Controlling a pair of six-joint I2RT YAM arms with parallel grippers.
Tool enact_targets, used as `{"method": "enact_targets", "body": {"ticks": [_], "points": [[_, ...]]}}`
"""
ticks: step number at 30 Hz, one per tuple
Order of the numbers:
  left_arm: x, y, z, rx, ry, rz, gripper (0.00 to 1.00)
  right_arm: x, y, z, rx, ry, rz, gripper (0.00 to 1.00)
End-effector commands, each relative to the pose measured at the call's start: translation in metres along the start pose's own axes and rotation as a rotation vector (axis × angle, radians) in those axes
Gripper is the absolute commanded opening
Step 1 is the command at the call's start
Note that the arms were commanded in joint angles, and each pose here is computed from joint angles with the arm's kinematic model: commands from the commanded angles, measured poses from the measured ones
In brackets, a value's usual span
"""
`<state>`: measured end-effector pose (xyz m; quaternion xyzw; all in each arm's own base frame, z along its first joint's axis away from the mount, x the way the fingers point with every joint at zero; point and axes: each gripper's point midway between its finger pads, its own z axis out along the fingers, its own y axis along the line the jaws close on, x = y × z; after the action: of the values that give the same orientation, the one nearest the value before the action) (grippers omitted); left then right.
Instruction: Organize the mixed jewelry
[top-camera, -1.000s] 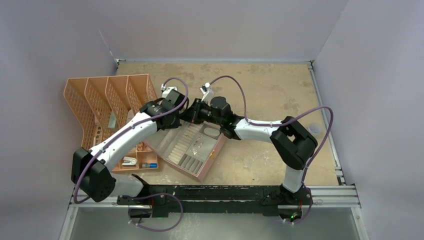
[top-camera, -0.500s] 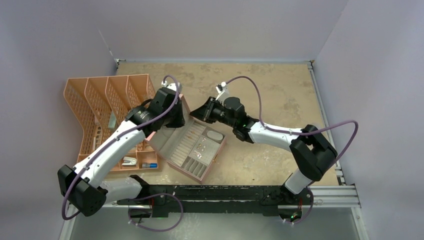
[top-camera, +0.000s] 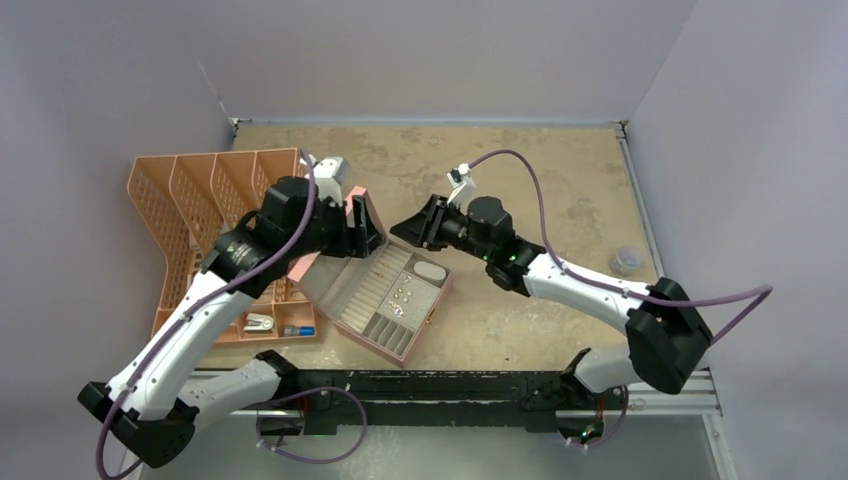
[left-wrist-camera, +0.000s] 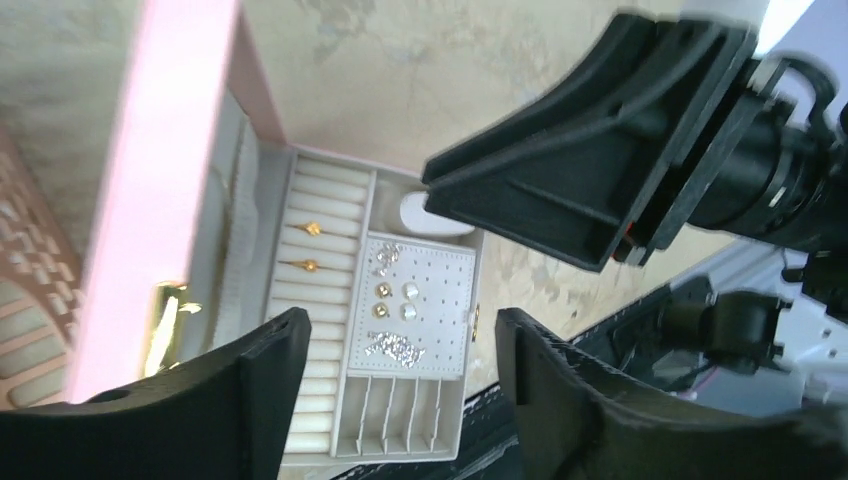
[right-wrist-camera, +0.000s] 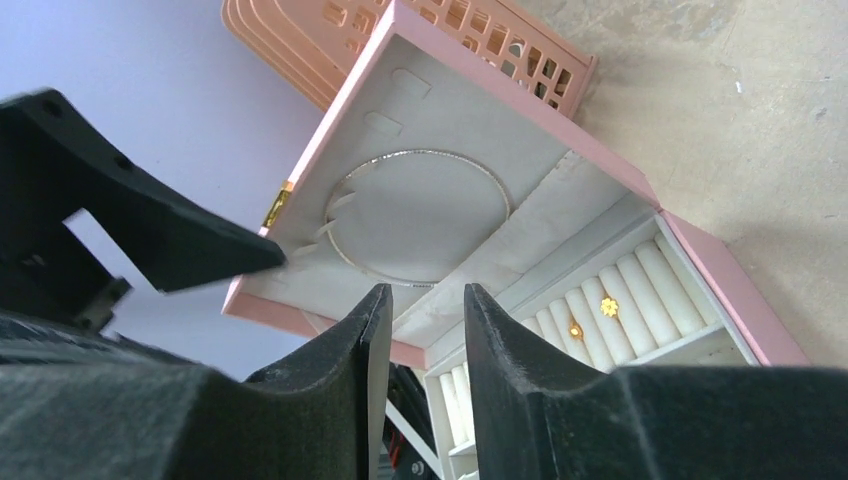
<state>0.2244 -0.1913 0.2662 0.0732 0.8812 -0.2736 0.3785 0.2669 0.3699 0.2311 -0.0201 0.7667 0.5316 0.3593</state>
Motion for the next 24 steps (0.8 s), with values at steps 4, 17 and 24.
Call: {"method": "enact_targets", "body": {"ticks": [4, 17, 24], "points": [[-0.051, 0.026, -0.053, -0.214, -0.216, 0.027, 0.75, -0.007, -0.001, -0.020, 0.050, -0.019, -0.046, 0.43], [-0.033, 0.068, -0.010, -0.417, -0.101, 0.054, 0.79, -0.008, -0.008, -0.019, 0.085, -0.041, 0.006, 0.45], [-0.024, 0.064, 0.013, -0.382, -0.037, 0.057, 0.75, -0.004, -0.013, -0.020, 0.095, -0.035, 0.018, 0.45]]}}
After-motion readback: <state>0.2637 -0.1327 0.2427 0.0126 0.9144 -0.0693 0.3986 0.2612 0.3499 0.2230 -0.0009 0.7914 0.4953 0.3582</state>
